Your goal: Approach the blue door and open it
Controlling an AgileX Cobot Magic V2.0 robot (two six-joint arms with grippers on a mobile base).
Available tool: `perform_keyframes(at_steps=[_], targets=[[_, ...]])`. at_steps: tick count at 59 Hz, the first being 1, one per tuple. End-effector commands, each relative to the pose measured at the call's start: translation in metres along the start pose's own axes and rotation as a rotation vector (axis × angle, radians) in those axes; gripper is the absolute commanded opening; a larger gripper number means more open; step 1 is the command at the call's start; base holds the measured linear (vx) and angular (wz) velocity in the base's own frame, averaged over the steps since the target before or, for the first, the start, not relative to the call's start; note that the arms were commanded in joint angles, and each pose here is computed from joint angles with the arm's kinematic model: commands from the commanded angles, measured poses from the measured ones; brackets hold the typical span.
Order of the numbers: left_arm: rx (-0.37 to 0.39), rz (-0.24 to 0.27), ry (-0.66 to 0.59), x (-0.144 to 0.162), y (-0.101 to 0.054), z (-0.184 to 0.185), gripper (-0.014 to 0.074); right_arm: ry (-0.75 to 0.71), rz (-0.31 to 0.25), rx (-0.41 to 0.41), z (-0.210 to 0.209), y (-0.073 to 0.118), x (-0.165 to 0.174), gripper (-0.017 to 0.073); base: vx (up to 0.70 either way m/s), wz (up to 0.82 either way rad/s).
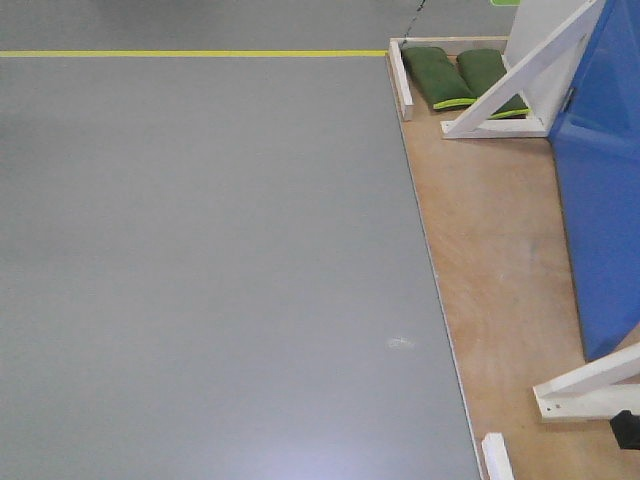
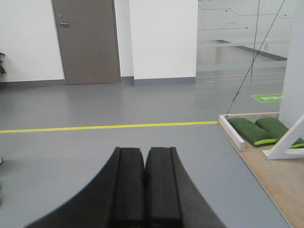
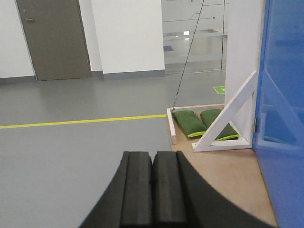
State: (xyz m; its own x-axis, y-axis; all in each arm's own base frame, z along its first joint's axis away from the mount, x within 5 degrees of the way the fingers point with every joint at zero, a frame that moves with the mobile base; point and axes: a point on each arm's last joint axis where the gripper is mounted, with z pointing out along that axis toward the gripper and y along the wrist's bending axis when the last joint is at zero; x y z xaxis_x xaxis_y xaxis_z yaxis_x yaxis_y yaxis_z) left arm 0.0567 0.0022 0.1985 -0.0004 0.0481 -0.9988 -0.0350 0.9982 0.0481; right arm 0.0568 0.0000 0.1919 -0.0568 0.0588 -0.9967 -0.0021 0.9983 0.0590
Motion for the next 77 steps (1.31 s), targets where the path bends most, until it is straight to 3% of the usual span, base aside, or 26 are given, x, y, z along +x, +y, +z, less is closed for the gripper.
perform_keyframes(at_steps=[1, 77], targets=[[0.0, -0.008, -0.124, -0.0174, 0.0003, -0.0032, 0.0073, -0.098, -0.004, -0.015, -0.0015, 0.0012, -0.0083, -0.0001, 0.4, 0.04], [-0.001, -0.008, -0.124, -0.0175, 0.0004, -0.0032, 0.0073, -0.098, -0.004, -0.015, -0.0015, 0.0012, -0.0083, -0.0001, 0.28, -0.02]])
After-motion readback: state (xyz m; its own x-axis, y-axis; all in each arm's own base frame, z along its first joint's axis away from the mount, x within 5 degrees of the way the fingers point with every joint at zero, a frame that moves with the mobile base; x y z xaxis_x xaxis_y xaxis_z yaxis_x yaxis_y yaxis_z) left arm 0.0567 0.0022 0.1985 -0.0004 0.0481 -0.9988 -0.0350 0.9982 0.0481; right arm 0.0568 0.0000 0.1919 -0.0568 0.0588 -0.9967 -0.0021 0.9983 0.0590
